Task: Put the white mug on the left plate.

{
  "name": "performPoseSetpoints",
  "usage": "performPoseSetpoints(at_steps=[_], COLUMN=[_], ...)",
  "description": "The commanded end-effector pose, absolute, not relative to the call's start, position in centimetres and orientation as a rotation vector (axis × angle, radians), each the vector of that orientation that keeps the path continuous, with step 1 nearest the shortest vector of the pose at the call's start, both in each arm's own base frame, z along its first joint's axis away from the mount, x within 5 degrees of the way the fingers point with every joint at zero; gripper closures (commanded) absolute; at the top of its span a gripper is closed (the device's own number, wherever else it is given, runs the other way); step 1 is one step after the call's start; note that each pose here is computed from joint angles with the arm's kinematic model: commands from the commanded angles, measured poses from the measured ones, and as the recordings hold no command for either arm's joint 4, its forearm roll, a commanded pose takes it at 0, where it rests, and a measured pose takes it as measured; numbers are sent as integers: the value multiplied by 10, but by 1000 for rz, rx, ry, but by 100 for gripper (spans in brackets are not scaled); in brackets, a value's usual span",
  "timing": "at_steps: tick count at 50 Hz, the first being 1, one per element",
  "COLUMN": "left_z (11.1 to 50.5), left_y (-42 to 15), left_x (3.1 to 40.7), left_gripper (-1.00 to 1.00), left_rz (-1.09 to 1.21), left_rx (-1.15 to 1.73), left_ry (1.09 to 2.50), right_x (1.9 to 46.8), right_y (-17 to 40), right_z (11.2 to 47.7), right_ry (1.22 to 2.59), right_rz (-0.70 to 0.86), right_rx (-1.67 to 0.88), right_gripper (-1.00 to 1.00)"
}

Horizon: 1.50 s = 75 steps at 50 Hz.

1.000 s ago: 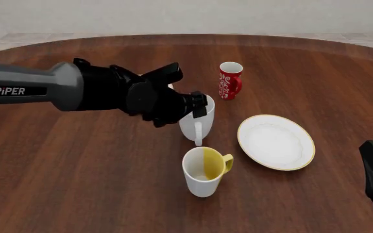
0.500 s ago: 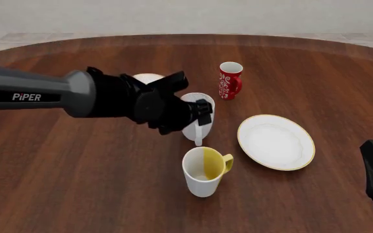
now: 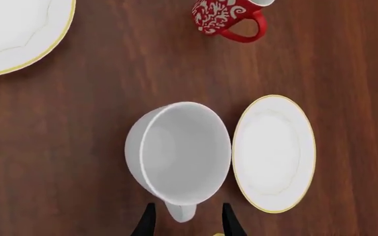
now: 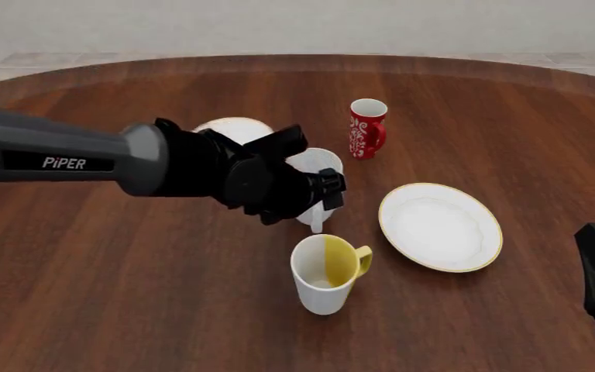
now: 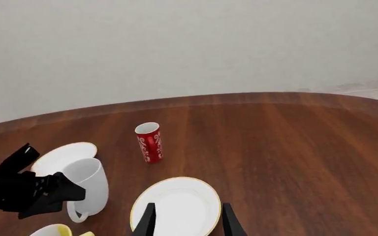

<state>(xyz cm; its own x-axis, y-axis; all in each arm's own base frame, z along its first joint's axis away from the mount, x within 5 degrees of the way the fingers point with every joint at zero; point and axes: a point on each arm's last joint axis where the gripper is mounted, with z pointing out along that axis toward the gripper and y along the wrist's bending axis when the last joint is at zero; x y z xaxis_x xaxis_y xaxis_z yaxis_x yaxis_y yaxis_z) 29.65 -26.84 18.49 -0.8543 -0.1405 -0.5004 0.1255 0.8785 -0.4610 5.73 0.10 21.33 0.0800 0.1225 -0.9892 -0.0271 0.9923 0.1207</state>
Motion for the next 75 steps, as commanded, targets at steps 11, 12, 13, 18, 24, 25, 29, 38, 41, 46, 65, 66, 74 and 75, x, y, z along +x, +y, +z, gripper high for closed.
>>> performPoseSetpoints(at_steps=[11, 12, 13, 18, 24, 25, 29, 38, 41, 46, 65, 66, 74, 75], left_z=[176, 175, 175, 172, 166, 167, 166, 168, 170, 170, 180, 180, 188, 190], left_y=[-272, -272, -272, -275, -278, -279, -279, -280, -277, -276, -266, -265, -263, -262], left_x=[295, 296, 296, 294, 293, 293, 293, 293, 296, 296, 304, 304, 308, 309], left_gripper=[-100, -100, -100, -100, -100, -100, -100, -100, 100, 100, 100, 100, 100, 100], left_rz=[-667, -665, -665, -667, -665, -664, -664, -665, -655, -652, -619, -616, -597, -594], left_rx=[-23, -19, -19, -19, -15, -8, -7, 2, 8, 13, 58, 59, 106, 115], left_ry=[2523, 2523, 2523, 2530, 2541, 2540, 2541, 2536, 2534, 2530, 2507, 2508, 2490, 2485], right_x=[57, 57, 57, 57, 57, 57, 57, 57, 57, 57, 57, 57, 57, 57], right_y=[1, 1, 1, 1, 1, 1, 1, 1, 1, 1, 1, 1, 1, 1], right_z=[213, 213, 213, 213, 213, 213, 213, 213, 213, 213, 213, 213, 213, 213], right_ry=[1487, 1487, 1487, 1487, 1486, 1486, 1486, 1488, 1488, 1485, 1486, 1485, 1485, 1485], right_rz=[113, 113, 113, 112, 111, 111, 111, 112, 112, 113, 115, 114, 114, 115], right_rx=[82, 83, 83, 84, 83, 83, 82, 81, 81, 83, 85, 85, 86, 86], right_gripper=[-100, -100, -100, -100, -100, -100, -100, -100, -100, -100, -100, -100, -100, -100])
